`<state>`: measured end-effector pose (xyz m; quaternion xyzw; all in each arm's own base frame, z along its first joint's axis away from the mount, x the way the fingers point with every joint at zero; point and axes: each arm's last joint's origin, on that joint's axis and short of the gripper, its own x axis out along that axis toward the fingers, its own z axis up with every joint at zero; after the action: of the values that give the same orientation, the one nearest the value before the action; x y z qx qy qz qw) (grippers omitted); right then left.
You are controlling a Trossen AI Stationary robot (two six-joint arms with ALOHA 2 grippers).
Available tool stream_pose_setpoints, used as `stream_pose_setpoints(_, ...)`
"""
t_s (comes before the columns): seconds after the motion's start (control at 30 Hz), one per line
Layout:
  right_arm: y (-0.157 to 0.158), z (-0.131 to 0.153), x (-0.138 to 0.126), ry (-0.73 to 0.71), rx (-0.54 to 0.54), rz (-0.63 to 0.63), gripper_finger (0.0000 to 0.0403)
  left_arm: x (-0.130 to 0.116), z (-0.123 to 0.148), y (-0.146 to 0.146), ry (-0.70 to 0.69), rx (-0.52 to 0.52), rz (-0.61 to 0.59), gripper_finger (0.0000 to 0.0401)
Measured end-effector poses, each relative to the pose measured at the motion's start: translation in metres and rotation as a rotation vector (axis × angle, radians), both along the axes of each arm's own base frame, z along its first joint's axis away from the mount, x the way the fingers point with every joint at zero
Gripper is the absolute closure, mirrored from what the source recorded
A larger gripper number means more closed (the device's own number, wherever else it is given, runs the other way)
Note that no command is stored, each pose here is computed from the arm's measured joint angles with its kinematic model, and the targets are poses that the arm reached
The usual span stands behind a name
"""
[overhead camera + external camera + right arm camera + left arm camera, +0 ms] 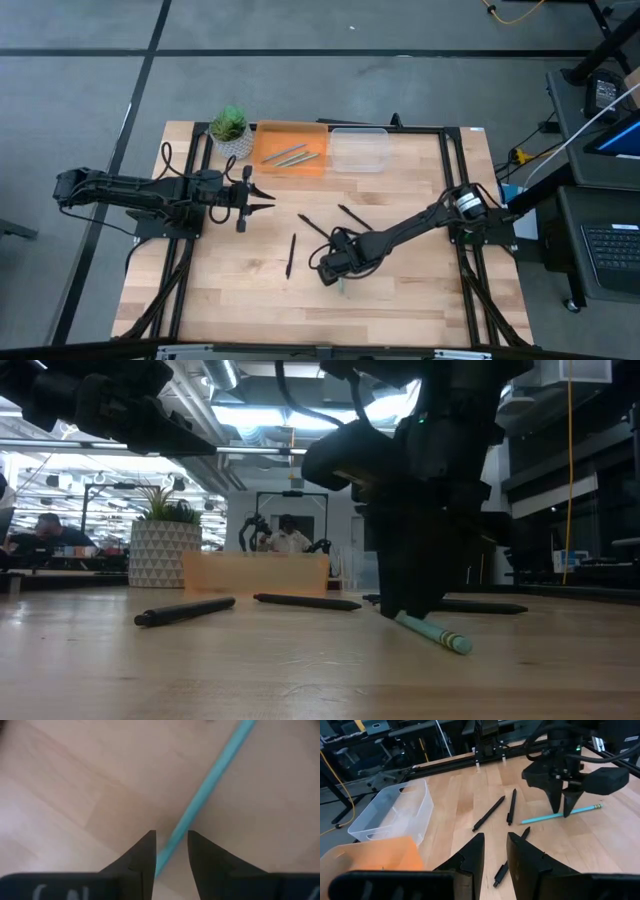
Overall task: Sort pens & pencils
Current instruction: Put the light blue pencil into the orange bin
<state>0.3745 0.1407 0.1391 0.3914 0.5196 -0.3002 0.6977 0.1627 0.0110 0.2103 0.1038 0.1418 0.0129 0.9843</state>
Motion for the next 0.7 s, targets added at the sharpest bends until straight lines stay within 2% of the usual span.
stream_pose_setpoints(0.4,0.011,0.0,-0.004,0.009,0.029,0.015,0.029,0.0,0.0,0.0,0.0,0.0,0.0,0.0325)
stream_pose_setpoints(0.7,0.008,-0.01,-0.001,0.026,-0.005,0.064,0.029,0.0,0.0,0.0,0.0,-0.001,0.0,0.0325)
